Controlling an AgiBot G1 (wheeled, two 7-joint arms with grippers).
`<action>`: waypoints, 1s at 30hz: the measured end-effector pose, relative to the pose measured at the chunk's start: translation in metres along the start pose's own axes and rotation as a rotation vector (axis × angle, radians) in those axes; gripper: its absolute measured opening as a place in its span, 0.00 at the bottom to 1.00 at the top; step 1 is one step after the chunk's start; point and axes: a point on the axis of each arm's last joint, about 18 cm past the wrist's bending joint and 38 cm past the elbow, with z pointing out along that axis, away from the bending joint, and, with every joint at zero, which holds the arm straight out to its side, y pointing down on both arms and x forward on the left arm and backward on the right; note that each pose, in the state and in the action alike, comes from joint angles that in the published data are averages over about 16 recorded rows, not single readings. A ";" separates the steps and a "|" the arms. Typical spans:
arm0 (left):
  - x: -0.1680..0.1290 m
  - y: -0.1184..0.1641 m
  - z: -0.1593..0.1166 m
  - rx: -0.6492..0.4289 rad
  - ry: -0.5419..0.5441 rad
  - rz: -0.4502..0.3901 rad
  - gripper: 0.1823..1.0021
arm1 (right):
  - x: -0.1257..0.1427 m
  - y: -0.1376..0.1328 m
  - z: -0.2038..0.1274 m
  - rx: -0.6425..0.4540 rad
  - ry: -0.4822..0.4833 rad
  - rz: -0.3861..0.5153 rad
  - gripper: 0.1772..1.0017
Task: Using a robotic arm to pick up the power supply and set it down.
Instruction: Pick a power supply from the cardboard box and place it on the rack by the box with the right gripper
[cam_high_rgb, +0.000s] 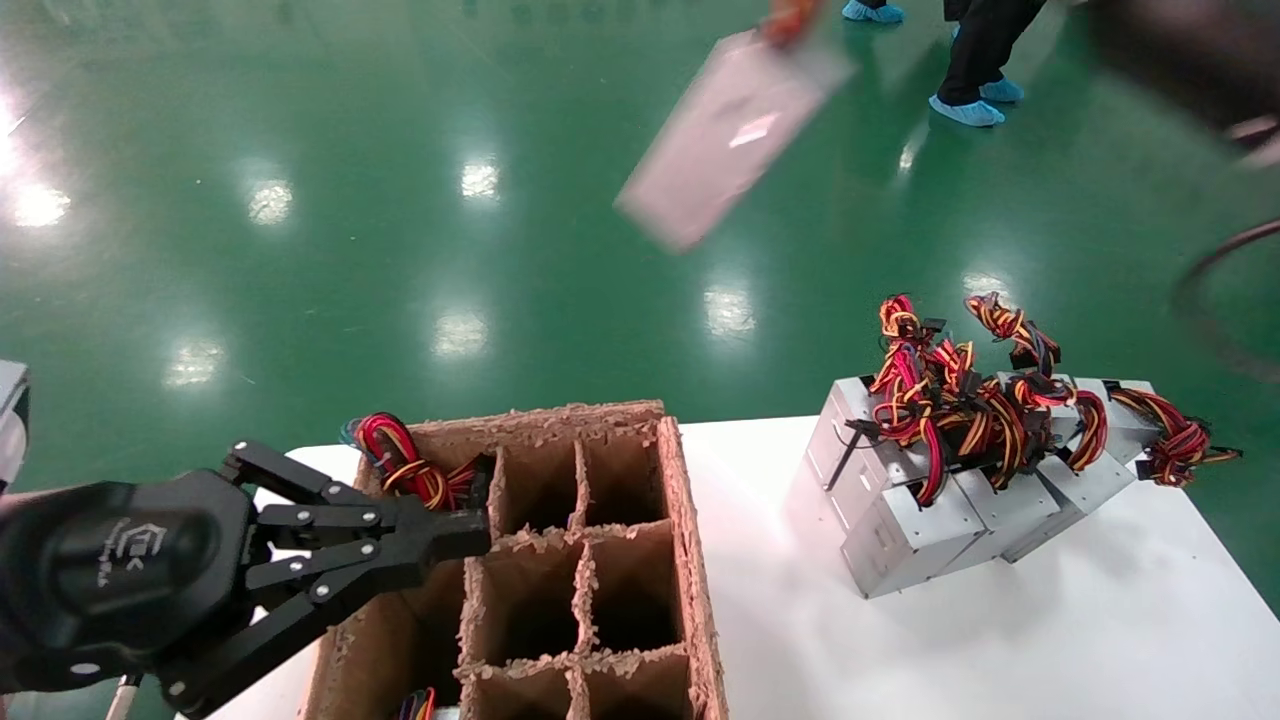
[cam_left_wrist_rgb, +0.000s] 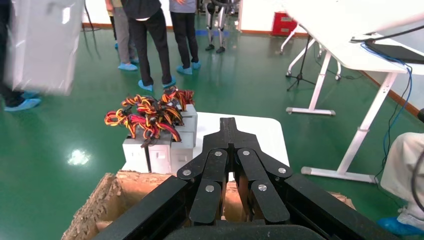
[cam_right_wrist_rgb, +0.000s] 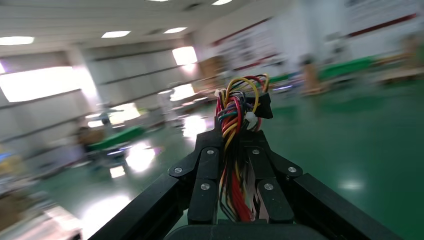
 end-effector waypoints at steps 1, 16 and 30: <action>0.000 0.000 0.000 0.000 0.000 0.000 0.01 | 0.012 -0.006 -0.009 0.003 0.047 -0.020 0.05; 0.000 0.000 0.000 0.000 0.000 0.000 0.01 | 0.147 -0.046 -0.181 -0.151 0.682 -0.269 0.05; 0.000 0.000 0.000 0.000 0.000 0.000 0.01 | 0.171 -0.031 -0.283 -0.348 0.925 -0.268 0.05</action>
